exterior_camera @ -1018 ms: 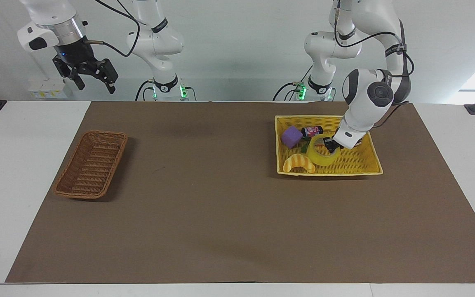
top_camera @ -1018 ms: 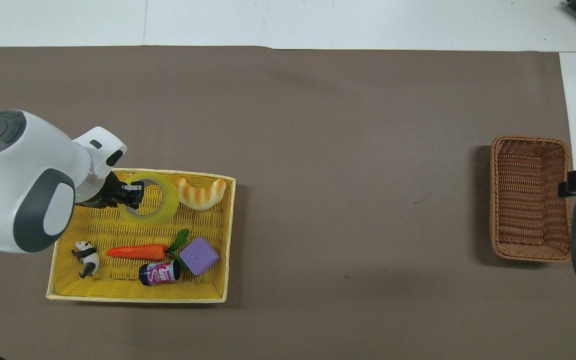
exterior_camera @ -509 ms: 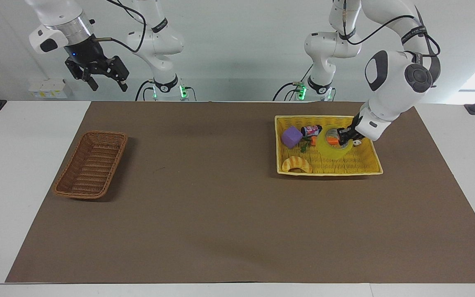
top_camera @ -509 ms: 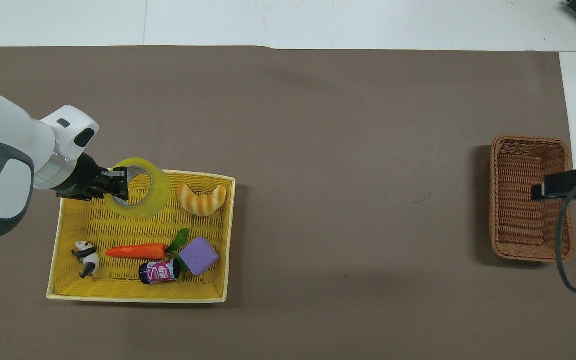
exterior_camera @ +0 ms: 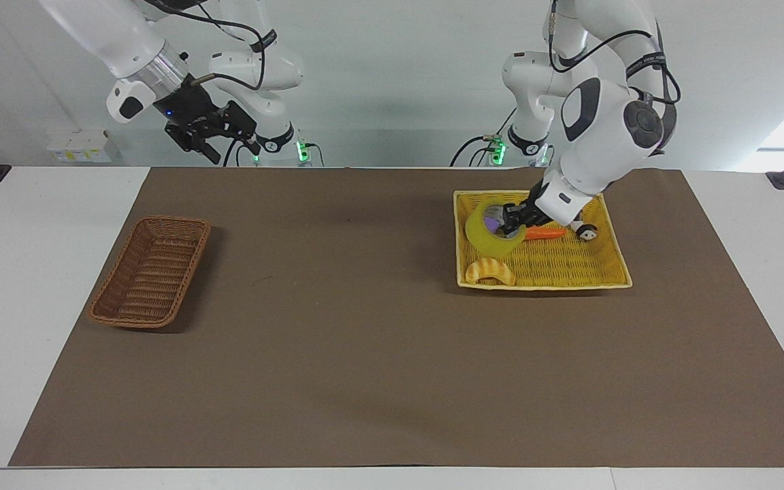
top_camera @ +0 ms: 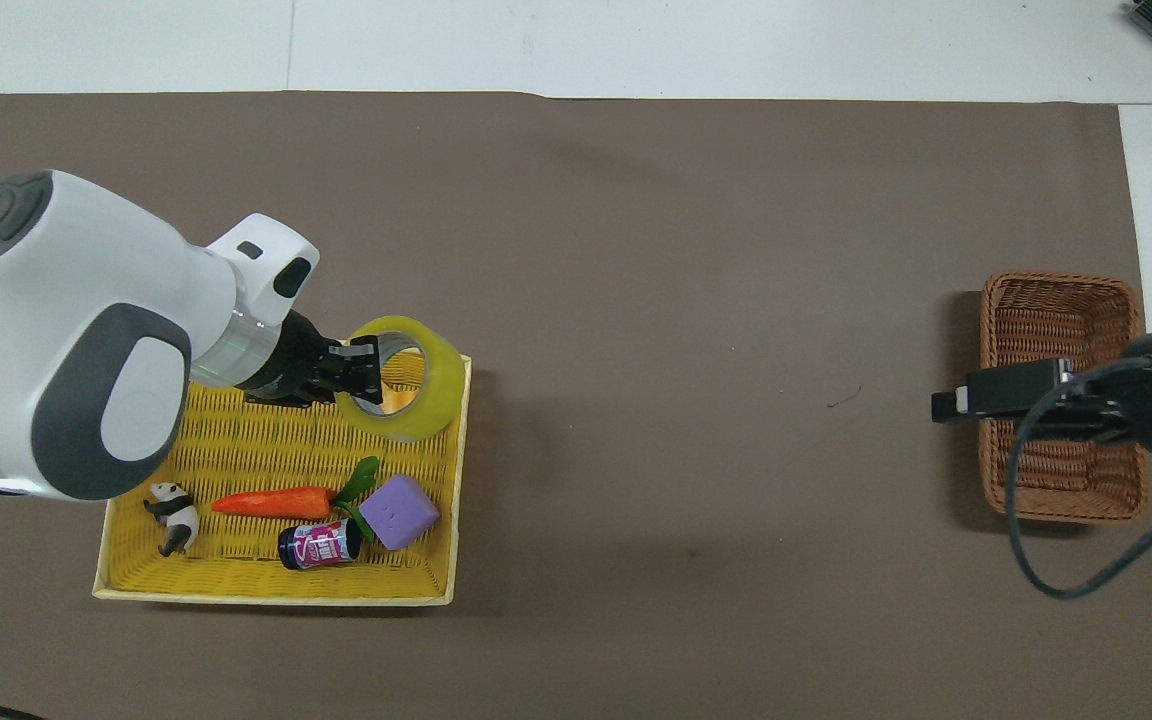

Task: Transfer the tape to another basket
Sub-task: 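Grasp the tape roll with the left gripper and lift it, then carry the tape with the left gripper while the right gripper approaches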

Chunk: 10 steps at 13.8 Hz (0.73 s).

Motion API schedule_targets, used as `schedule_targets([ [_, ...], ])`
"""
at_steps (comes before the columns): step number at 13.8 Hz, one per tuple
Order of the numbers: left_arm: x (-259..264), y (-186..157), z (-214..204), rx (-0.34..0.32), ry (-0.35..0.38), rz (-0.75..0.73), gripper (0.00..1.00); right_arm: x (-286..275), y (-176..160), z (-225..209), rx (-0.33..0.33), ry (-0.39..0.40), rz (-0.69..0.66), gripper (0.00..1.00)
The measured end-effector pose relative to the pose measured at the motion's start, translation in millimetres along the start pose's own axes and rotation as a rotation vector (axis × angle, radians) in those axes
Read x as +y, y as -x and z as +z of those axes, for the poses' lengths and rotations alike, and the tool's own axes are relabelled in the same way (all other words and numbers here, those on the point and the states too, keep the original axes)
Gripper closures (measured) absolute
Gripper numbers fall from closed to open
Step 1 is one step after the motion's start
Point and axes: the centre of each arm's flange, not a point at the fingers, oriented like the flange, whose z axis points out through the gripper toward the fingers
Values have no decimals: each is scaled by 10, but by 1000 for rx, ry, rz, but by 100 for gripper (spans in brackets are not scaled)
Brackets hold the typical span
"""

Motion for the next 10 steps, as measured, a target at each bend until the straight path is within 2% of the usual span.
schedule_targets([
  [3,491,255,62,-18,26,-10,78,-106,-59,320,-23,-173,50,0],
  [5,791,425,65,-22,44,-26,78,-186,-83,468,-51,-260,109,0],
  [7,1114,580,36,15,79,-27,78,-364,-96,618,-89,-339,146,0],
  [10,1590,839,111,74,155,-24,78,-715,-106,854,-100,-452,202,0],
])
